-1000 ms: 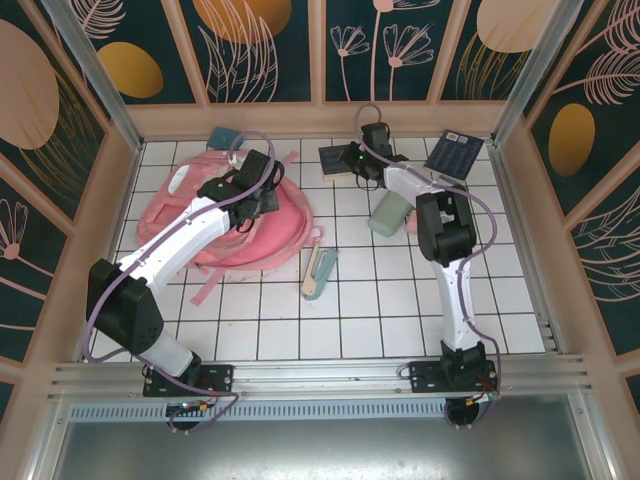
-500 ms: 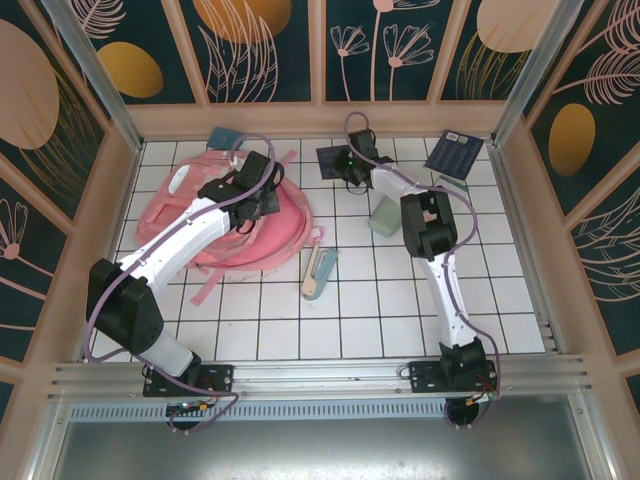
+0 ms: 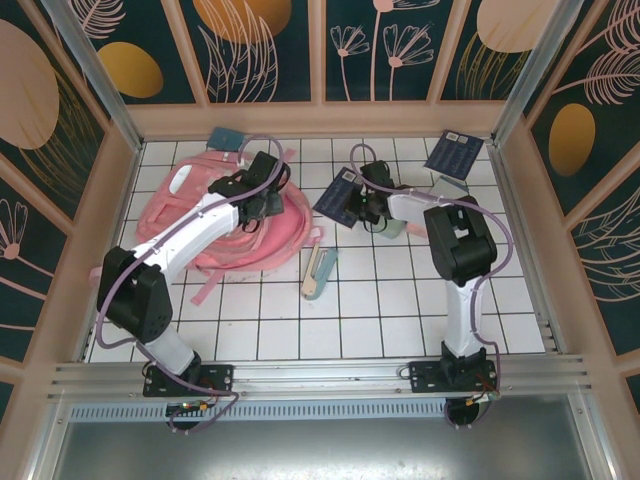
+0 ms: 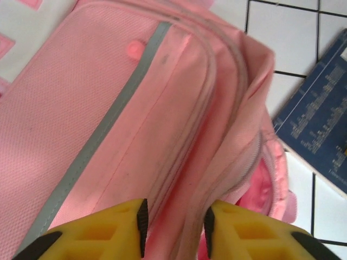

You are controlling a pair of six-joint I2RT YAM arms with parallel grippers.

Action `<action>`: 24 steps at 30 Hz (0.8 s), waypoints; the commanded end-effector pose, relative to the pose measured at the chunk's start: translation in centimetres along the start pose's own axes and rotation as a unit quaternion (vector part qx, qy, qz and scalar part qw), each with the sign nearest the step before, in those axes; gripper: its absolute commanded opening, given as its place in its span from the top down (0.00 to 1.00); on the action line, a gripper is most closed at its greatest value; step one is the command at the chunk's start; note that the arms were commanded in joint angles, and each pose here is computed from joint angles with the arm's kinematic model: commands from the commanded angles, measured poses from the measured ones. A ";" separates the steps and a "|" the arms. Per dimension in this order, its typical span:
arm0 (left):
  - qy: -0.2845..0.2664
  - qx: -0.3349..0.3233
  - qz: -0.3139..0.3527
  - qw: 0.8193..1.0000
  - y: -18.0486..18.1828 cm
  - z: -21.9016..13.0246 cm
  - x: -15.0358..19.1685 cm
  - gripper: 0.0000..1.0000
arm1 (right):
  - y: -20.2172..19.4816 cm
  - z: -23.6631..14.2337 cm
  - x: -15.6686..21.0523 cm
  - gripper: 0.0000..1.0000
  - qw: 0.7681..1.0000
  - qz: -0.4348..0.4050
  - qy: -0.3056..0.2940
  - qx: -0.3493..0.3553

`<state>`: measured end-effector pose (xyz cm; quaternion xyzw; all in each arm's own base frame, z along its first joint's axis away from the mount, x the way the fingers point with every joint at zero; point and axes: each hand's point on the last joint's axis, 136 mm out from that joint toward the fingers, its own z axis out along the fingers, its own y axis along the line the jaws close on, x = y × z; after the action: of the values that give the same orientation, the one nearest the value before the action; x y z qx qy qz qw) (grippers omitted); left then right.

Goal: Pack the student bag
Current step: Move the book to the top-center of the table, then close the student bag at the top-left of the table, then pick up the book from the top-center of the table.

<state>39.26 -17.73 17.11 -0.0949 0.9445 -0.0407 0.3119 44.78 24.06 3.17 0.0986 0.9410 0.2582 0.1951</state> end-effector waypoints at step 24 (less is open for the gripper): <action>0.035 0.157 0.049 0.986 -13.3 14.2 -1.8 0.59 | -4.4 -2.3 -1.1 0.57 0.989 0.123 -0.031 0.077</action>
<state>50.18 -30.66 8.89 -0.0094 0.9386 -0.1953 0.2843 44.67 19.87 4.50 0.2024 0.9331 0.2227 0.1971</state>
